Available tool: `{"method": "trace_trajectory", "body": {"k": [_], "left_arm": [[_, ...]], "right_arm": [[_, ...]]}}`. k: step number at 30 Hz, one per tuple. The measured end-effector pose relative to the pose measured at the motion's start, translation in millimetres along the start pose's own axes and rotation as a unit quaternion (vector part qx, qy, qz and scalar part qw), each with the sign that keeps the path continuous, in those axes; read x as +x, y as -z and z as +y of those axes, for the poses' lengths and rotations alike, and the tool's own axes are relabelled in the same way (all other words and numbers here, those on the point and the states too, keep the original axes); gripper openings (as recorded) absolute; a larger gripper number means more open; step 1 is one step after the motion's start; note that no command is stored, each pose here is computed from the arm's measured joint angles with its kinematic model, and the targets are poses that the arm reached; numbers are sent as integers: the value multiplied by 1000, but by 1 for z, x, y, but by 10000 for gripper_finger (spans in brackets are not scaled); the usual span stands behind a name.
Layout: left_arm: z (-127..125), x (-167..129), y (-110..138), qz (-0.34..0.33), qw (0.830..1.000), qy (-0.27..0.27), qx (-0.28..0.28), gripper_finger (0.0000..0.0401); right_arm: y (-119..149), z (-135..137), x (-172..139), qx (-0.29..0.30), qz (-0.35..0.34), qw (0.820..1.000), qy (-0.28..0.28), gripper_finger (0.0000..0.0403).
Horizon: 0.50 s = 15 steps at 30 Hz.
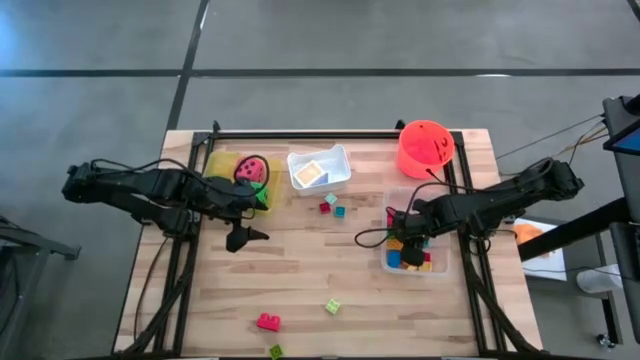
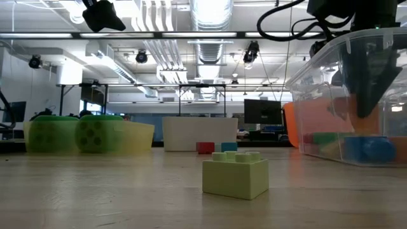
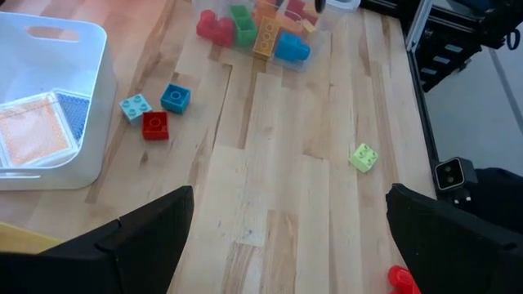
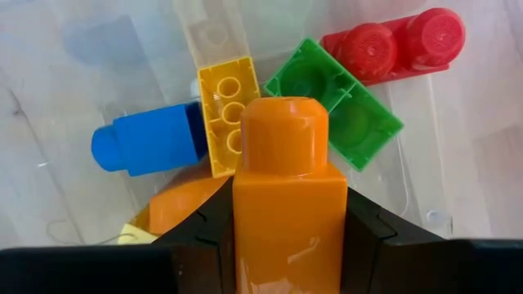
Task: Pick & Place Toys
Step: Put the orange game piece into the transparent bin
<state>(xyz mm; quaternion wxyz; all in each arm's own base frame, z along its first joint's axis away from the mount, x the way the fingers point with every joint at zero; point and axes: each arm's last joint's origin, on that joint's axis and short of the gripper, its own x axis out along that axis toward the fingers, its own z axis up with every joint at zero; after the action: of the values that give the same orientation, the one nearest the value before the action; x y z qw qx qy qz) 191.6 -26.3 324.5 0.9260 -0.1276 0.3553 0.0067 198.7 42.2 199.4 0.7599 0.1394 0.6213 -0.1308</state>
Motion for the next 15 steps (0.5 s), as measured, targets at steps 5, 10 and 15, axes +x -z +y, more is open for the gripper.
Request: {"method": "trace_trajectory", "body": {"k": [5, 10, 15], "left_arm": [[0, 0, 0, 0, 1000, 0, 0, 392], [0, 0, 0, 0, 1000, 0, 0, 392], [0, 0, 0, 0, 1000, 0, 0, 392]], "right_arm": [[0, 0, 0, -1, 0, 1000, 0, 121], [0, 0, 0, -2, -1, 1000, 0, 121], [0, 1, 0, -1, 10, 1000, -19, 148]]}}
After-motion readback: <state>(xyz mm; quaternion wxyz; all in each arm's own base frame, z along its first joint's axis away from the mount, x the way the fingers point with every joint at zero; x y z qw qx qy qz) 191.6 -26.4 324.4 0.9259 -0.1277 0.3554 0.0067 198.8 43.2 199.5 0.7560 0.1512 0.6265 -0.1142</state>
